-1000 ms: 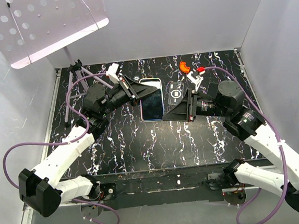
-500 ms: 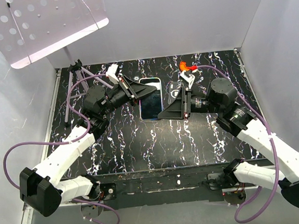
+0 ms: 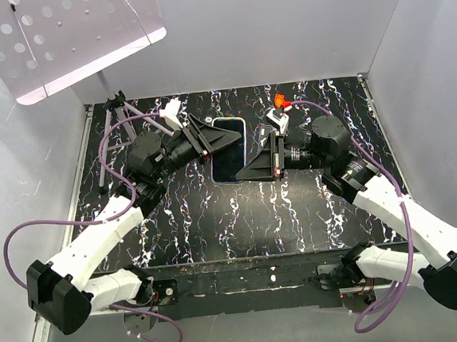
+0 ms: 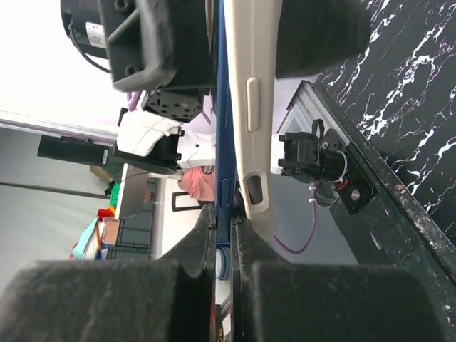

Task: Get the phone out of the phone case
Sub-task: Remove the phone case from the phone.

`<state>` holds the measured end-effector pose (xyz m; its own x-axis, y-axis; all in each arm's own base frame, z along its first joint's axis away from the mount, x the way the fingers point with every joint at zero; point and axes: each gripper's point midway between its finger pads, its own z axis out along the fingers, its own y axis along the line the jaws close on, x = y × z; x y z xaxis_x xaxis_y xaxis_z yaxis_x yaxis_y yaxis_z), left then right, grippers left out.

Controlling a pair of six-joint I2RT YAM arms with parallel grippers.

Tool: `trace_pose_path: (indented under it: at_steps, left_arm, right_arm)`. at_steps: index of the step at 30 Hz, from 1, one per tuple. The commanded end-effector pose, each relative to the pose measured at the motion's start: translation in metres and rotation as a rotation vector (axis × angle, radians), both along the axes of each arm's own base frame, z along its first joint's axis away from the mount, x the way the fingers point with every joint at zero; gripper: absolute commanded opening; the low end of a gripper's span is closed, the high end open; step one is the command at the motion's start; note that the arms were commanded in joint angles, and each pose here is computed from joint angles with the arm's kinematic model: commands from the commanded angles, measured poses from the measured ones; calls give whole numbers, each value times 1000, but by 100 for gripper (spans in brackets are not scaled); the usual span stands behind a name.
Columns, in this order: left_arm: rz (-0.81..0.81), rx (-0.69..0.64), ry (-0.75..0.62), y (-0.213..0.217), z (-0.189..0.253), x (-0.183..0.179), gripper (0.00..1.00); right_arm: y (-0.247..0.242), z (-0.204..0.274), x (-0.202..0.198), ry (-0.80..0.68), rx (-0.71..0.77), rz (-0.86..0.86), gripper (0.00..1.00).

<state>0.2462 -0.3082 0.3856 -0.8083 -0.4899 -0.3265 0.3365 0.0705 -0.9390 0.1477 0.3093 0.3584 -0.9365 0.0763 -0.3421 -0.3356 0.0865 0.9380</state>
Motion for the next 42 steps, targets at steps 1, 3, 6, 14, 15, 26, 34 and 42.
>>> trace_pose_path:
  at_steps: [1,3,6,14,15,26,34,42]
  left_arm:
    - [-83,29,-113,3,9,-44,65]
    - [-83,25,-131,8,8,-46,96]
    - [-60,54,-182,16,10,-50,98]
    - [20,177,-187,40,-18,-59,97]
    - [15,181,-186,40,-21,-61,95]
    - [-80,69,-213,37,-21,-85,76]
    - [-129,46,-188,26,-26,-88,64]
    - [-155,45,-183,18,-27,-89,55]
  right_arm:
    - [-5,20,7,-120,66,-57,1]
    - [-10,23,-1,-137,80,-37,1]
    - [-19,26,-11,-147,93,-36,1]
    - [-40,38,-20,-134,155,-80,1]
    - [-42,39,-19,-130,158,-84,1]
    - [-56,41,-16,-75,208,-159,1]
    - [-56,43,-13,-36,255,-167,1]
    - [-56,48,-12,-39,274,-164,1]
